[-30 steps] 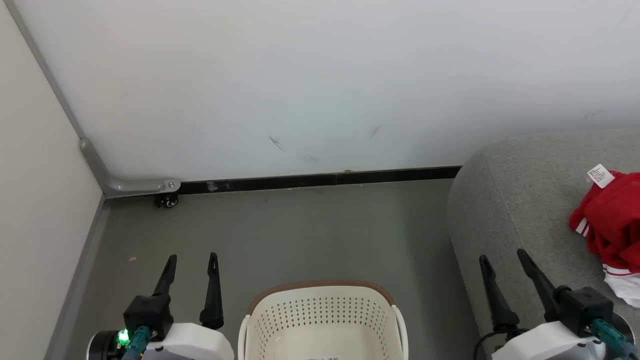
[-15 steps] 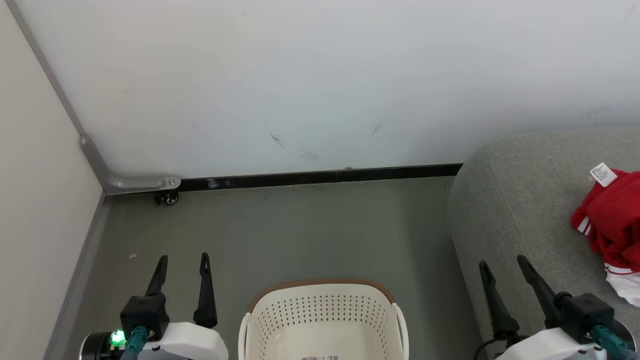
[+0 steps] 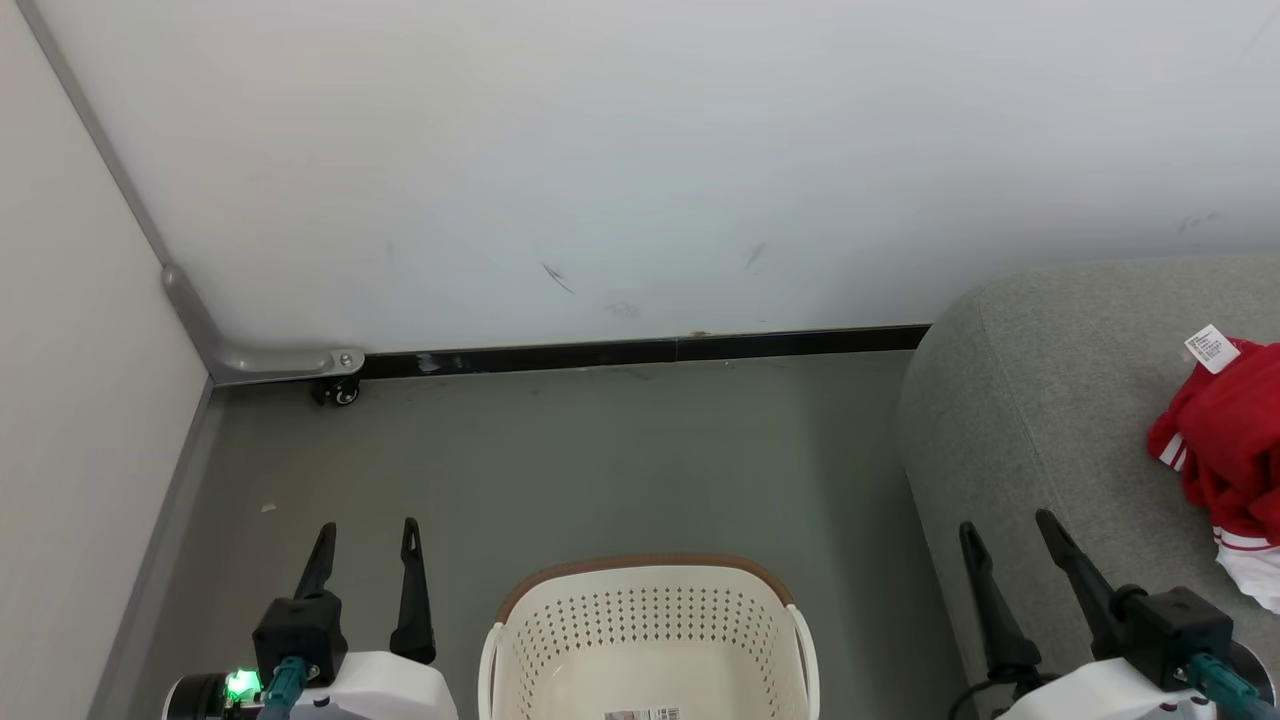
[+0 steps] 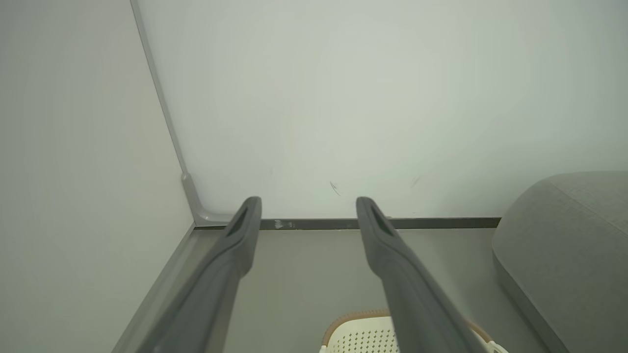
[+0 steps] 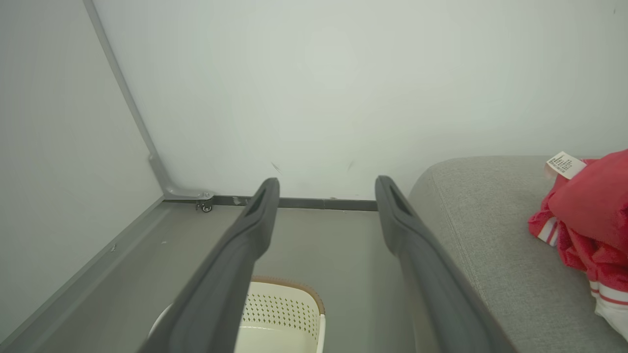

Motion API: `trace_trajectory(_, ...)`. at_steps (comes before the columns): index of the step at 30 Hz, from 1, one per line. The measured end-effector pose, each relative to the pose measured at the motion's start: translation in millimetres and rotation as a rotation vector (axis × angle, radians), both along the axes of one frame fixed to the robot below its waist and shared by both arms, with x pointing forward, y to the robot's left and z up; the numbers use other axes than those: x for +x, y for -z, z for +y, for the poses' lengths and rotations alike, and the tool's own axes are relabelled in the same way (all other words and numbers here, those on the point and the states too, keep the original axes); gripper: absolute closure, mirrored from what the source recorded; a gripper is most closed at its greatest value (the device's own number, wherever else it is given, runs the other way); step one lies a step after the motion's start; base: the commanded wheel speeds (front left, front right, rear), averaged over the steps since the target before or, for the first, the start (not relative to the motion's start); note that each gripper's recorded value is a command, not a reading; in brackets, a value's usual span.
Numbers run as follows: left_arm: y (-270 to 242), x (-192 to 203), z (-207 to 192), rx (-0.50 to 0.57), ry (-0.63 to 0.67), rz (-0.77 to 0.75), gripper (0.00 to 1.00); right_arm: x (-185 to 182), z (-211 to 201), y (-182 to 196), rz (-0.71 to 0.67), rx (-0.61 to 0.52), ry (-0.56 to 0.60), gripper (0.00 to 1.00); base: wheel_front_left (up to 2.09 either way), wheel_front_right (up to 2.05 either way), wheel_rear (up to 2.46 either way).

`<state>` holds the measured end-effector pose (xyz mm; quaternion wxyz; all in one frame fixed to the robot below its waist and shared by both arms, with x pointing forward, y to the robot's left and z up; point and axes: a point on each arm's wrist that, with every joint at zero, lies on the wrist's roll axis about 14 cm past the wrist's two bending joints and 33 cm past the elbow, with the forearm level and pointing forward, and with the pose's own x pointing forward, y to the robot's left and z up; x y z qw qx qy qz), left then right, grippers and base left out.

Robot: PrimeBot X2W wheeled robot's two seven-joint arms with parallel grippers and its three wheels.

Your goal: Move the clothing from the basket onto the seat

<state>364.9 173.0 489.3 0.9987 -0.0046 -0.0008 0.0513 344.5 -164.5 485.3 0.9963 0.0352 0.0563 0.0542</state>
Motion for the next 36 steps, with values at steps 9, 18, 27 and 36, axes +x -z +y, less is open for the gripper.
trace_trajectory(9,35,-17,-1,-0.001,-0.002,0.109,1.0,-14,3,30,0.094,0.012,0.0,1.0,0.0,0.0,0.0)
trace_trajectory(18,49,-18,18,-0.098,-0.065,0.184,1.0,-13,-9,36,0.125,0.087,0.048,1.0,0.0,0.0,0.0)
trace_trajectory(27,55,-14,23,-0.261,-0.099,0.227,1.0,-4,-18,36,0.141,0.249,0.102,1.0,0.0,0.0,0.0)
trace_trajectory(36,58,-8,25,-0.407,-0.114,0.252,1.0,0,-19,35,0.156,0.377,0.124,1.0,0.0,0.0,0.0)
